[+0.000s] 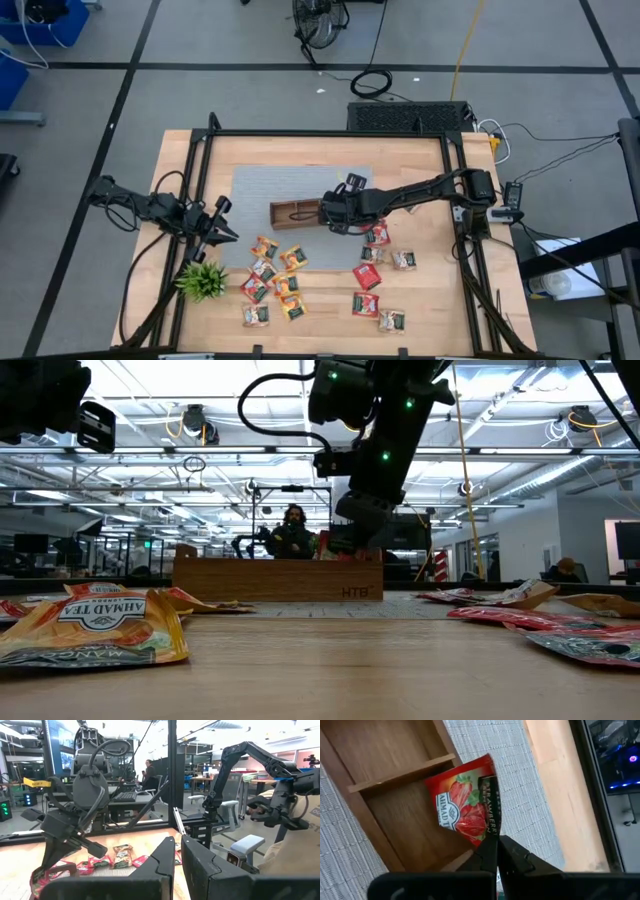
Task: Pick & Place Tea
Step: Put the red tea bag into the wooden organizer
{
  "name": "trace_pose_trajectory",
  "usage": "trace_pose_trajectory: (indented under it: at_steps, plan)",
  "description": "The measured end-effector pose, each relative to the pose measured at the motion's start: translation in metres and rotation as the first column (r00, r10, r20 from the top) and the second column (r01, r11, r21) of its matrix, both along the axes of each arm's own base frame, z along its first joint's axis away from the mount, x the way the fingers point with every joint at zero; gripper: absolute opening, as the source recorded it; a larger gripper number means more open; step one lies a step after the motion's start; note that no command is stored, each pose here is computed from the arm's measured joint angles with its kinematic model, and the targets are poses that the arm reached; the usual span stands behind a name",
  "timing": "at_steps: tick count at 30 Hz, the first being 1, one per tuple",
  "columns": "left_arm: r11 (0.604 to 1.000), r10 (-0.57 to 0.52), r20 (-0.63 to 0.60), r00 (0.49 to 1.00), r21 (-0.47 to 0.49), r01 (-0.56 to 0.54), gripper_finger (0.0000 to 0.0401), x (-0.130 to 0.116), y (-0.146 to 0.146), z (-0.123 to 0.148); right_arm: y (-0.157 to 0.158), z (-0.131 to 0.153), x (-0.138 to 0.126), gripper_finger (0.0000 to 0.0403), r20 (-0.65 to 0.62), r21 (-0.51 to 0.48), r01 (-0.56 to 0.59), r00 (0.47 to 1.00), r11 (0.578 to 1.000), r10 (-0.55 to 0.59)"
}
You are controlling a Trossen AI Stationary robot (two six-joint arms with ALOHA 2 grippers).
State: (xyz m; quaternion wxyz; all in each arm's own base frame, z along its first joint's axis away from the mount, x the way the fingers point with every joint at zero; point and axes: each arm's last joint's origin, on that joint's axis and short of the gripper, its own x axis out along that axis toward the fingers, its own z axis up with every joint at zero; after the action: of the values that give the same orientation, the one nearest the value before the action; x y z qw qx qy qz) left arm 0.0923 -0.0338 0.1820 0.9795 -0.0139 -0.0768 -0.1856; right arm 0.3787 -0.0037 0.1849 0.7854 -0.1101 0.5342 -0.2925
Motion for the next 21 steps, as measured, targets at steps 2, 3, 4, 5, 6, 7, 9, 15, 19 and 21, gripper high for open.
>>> trace_pose_trajectory:
  at_steps: [2,3,4,5,6,7,9,15,19,21]
  plan:
    - [1.000,0.000,0.000,1.000,0.000,0.000,0.0035,0.0000,0.0000,0.0000,0.0001,0.0001,0.0005,0.0000,-0.006,-0.002,-0.017,1.000,1.000,0.017]
    - [1.000,0.000,0.000,1.000,0.000,0.000,0.0035,0.0000,0.0000,0.0000,0.0003,0.0001,0.0010,0.0000,-0.008,0.002,-0.027,1.000,1.000,0.027]
    - [1.000,0.000,0.000,1.000,0.000,0.000,0.0035,0.0000,0.0000,0.0000,0.0006,0.0001,0.0015,0.0000,-0.010,0.013,-0.043,0.999,0.999,0.043]
    - [1.000,0.000,0.000,1.000,0.000,0.000,0.0035,0.0000,0.0000,0.0000,0.0010,0.0001,0.0022,0.0000,-0.005,0.024,-0.050,0.999,0.998,0.050]
    - [1.000,0.000,0.000,1.000,0.000,0.000,0.0035,0.0000,0.0000,0.0000,0.0014,0.0001,0.0030,0.0000,0.001,0.037,-0.058,0.998,0.998,0.058]
    - [1.000,0.000,0.000,1.000,0.000,0.000,0.0035,0.0000,0.0000,0.0000,0.0015,0.0001,0.0034,0.0000,0.003,0.040,-0.065,0.998,0.997,0.065]
    - [1.000,0.000,0.000,1.000,0.000,0.000,0.0035,0.0000,0.0000,0.0000,0.0016,0.0002,0.0036,0.0000,0.000,0.039,-0.073,0.997,0.997,0.073]
    - [1.000,0.000,0.000,1.000,0.000,0.000,0.0035,0.0000,0.0000,0.0000,0.0008,0.0004,0.0037,0.0002,0.000,0.026,-0.069,0.998,0.997,0.069]
    - [1.000,0.000,0.000,1.000,0.000,0.000,0.0035,0.0000,0.0000,0.0000,0.0008,0.0004,0.0038,0.0032,-0.004,0.027,-0.076,0.997,0.997,0.076]
    - [1.000,0.000,0.000,1.000,0.000,0.000,0.0035,0.0000,0.0000,0.0000,0.0005,0.0004,0.0038,0.0057,-0.003,0.027,-0.075,0.997,0.997,0.075]
